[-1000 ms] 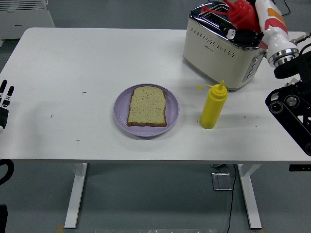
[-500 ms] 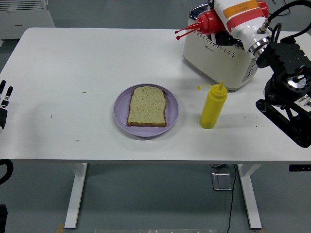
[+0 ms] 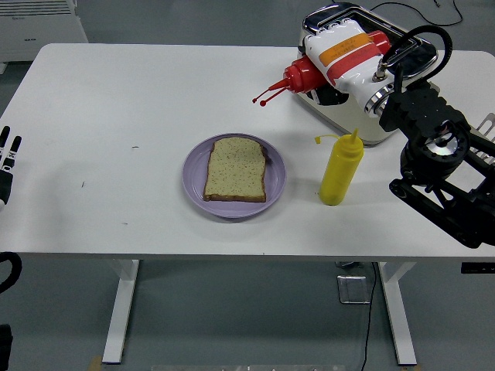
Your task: Pick up the cup,pour liquid into bread,place the cup on the desk
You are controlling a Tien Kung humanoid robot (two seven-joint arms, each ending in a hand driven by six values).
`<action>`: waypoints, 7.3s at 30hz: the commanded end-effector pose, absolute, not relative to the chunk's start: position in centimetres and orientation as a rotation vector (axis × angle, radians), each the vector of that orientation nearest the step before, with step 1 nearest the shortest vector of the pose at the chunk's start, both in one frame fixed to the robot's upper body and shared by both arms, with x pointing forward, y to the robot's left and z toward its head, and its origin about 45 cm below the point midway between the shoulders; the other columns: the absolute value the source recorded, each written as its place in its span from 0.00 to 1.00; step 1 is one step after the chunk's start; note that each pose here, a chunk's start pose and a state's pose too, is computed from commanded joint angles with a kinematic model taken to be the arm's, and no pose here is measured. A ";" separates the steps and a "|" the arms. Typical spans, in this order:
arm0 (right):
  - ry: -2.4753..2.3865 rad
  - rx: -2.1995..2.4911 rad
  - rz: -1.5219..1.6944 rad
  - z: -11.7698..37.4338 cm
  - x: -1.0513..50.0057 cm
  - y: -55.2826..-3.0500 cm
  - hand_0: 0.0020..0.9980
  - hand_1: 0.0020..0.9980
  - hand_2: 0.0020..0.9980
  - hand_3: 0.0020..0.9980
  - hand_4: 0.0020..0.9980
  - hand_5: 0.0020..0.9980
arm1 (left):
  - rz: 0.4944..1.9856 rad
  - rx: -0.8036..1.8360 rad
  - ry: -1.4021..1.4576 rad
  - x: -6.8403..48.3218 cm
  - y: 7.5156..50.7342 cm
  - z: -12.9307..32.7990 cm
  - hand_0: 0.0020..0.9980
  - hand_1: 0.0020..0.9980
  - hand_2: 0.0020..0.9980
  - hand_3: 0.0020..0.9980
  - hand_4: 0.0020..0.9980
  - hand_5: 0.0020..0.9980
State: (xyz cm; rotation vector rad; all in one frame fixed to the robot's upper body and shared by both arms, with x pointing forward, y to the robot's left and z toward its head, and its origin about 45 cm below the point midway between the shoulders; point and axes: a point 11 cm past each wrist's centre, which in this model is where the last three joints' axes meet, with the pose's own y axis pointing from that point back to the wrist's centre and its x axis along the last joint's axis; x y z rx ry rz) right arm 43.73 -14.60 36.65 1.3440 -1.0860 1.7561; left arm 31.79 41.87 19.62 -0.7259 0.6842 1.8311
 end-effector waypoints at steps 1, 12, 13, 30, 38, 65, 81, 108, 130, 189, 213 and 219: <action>-1.132 1.331 1.747 37.7 44.0 -15.4 0.05 0.12 0.23 0.33 0.76 0.19 | 1.832 -0.725 0.685 31.8 41.9 19.6 0.81 0.78 0.79 0.72 0.62 1.00; -0.954 1.374 1.775 34.4 43.2 -12.4 0.05 0.12 0.23 0.33 0.75 0.18 | 1.826 -0.716 0.690 31.8 41.6 19.4 0.81 0.78 0.79 0.72 0.62 1.00; -0.931 1.384 1.770 33.6 42.9 -12.1 0.05 0.12 0.23 0.33 0.75 0.18 | 1.824 -0.716 0.690 31.8 41.6 19.4 0.81 0.78 0.79 0.72 0.62 1.00; -1.827 1.507 1.535 40.8 42.6 -22.1 0.05 0.13 0.24 0.34 0.75 0.19 | 1.830 -0.710 0.696 31.6 41.6 19.2 0.81 0.78 0.79 0.72 0.62 1.00; -2.094 1.749 1.260 37.8 41.2 -27.7 0.04 0.12 0.24 0.34 0.75 0.19 | 1.834 -0.715 0.694 31.6 41.8 19.2 0.81 0.78 0.79 0.72 0.61 1.00; -2.456 2.096 0.087 20.7 37.6 -31.4 0.15 0.22 0.33 0.37 0.74 0.22 | 1.831 -0.715 0.699 31.7 41.7 19.2 0.81 0.78 0.79 0.72 0.61 1.00; -2.400 2.083 0.009 17.5 36.9 -30.0 0.23 0.24 0.37 0.40 0.74 0.23 | 1.830 -0.716 0.698 31.8 41.6 19.3 0.81 0.78 0.79 0.72 0.61 1.00; -2.454 2.047 0.032 16.6 36.1 -30.5 0.43 0.45 0.45 0.50 0.74 0.25 | 1.829 -0.703 0.708 31.7 41.4 18.9 0.80 0.78 0.79 0.72 0.61 1.00; -2.252 2.134 0.120 16.6 33.4 -32.6 0.95 0.88 0.98 1.00 0.87 0.31 | 1.827 -0.716 0.700 31.8 41.5 19.3 0.80 0.78 0.79 0.72 0.61 1.00; -2.851 2.053 -1.167 19.3 34.1 -41.5 0.78 0.72 0.75 0.76 0.58 0.67 | 1.821 -0.687 0.704 31.8 41.2 19.0 0.80 0.78 0.78 0.72 0.62 1.00; -2.881 2.012 -1.150 19.1 33.5 -42.4 0.76 0.71 0.73 0.75 0.57 0.69 | 1.815 -0.662 0.713 31.7 40.8 18.6 0.80 0.78 0.79 0.72 0.61 1.00; -2.875 2.005 -1.159 18.9 33.5 -42.3 0.76 0.70 0.73 0.75 0.57 0.69 | 1.814 -0.658 0.716 31.7 40.7 18.5 0.80 0.78 0.79 0.72 0.62 1.00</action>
